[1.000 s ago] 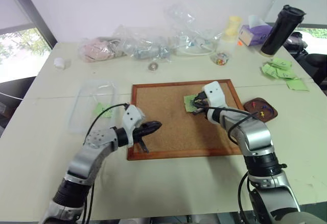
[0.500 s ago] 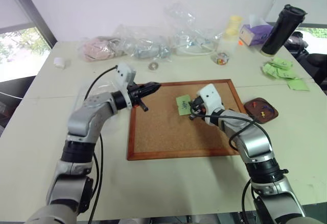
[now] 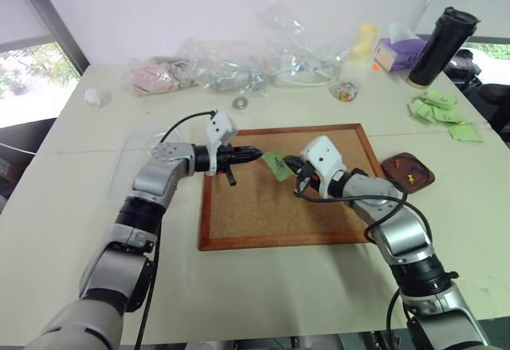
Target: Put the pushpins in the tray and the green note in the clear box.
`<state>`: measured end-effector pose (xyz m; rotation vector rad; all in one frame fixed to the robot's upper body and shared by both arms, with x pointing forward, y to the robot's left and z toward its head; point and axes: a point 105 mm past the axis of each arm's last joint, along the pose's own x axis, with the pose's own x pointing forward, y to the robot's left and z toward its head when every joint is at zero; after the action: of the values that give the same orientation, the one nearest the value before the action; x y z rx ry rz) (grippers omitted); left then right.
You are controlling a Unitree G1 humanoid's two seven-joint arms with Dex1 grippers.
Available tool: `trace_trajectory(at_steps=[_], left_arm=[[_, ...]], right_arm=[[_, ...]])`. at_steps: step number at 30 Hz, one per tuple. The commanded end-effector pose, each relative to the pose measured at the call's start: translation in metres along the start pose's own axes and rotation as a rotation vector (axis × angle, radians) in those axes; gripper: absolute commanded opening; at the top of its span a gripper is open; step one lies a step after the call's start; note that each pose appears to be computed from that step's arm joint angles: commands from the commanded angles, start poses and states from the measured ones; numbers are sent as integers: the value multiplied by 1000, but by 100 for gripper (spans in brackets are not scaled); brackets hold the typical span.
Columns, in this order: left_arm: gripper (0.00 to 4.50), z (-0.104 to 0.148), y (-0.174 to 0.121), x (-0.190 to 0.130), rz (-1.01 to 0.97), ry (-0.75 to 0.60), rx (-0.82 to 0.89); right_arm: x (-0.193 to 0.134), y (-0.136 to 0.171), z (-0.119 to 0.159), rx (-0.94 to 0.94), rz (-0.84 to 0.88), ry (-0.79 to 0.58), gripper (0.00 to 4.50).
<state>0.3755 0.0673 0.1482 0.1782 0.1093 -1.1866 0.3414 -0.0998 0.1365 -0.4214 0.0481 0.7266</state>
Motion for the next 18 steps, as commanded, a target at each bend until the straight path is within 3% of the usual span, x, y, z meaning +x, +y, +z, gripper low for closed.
trace_trajectory(at_steps=[1,4,18], left_arm=[[95,17,5,1,-11,-29,77],[242,21,6,3,-20,-23,119],[247,13,-1,26,-147,32,189]], right_arm=[[-3,3,17,-54,12,-61,0],[-3,4,18,-66,15,-60,0],[-4,13,24,-96,50,-66,0]])
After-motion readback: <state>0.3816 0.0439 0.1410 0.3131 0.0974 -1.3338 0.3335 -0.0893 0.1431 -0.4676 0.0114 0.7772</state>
